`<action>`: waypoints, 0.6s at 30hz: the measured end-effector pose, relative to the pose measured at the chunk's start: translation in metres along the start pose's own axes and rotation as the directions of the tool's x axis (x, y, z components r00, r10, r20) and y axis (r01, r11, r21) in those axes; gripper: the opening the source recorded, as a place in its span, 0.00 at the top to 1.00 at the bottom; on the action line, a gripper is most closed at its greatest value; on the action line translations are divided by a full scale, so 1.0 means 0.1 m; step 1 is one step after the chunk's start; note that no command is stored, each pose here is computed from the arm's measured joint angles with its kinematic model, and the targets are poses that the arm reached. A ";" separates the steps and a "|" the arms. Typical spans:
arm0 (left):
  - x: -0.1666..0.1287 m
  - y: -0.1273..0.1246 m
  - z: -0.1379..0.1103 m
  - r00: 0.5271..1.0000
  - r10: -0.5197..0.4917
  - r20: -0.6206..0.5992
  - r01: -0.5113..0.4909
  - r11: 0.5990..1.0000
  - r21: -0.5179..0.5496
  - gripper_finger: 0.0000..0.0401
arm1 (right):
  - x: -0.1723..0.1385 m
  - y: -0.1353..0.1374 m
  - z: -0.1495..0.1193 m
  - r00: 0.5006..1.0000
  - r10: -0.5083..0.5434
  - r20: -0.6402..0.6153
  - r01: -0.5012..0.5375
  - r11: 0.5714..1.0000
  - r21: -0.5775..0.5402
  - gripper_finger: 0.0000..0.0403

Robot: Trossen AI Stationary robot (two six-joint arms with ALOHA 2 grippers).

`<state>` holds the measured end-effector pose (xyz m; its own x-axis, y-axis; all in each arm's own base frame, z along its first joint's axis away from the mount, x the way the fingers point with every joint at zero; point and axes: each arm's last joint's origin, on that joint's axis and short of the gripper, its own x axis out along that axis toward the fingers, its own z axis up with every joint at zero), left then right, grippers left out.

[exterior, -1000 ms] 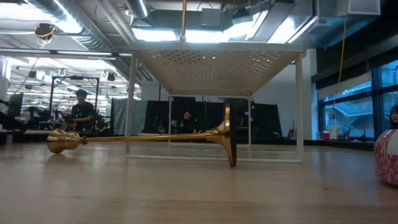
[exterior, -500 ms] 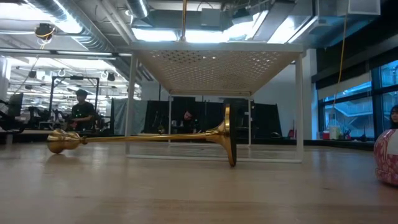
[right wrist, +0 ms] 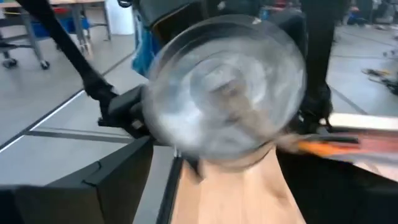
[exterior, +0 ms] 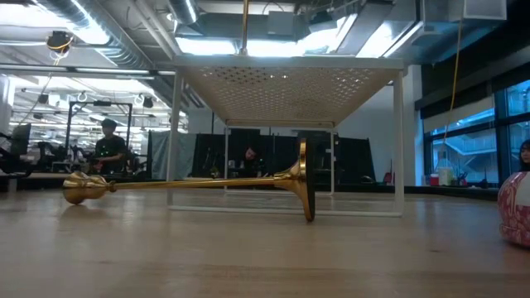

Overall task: Pick & Place candle stick holders
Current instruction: Put the left silver scented candle on the shelf

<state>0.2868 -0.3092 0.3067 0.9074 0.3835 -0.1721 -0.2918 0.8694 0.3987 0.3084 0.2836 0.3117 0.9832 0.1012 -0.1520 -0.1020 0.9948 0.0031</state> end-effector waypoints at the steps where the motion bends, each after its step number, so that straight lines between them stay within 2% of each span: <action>1: 0.01 -0.02 0.03 1.000 -0.024 0.014 0.023 1.000 0.018 0.14 | 0.00 0.00 0.00 1.000 0.014 0.002 -0.014 1.000 -0.003 0.15; 6: 0.09 -0.01 0.19 0.989 -0.117 0.091 0.118 0.993 -0.002 0.14 | -0.03 0.07 0.05 0.995 0.086 0.046 -0.084 0.996 -0.039 0.15; 11: 0.23 0.03 0.35 0.936 -0.279 0.215 0.292 0.956 -0.032 0.14 | -0.14 0.19 0.10 0.987 0.125 0.099 -0.115 0.988 -0.099 0.15; 18: 0.34 0.10 0.44 0.900 -0.322 0.293 0.343 0.939 -0.022 0.14 | -0.28 0.33 0.16 0.978 0.113 0.175 -0.085 0.984 -0.156 0.15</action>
<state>0.3279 -0.3013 0.3442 0.9995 -0.0257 -0.0191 0.0302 0.9550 0.2952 0.2799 0.3140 0.3317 0.9767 0.2133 0.0246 -0.2080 0.9683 -0.1385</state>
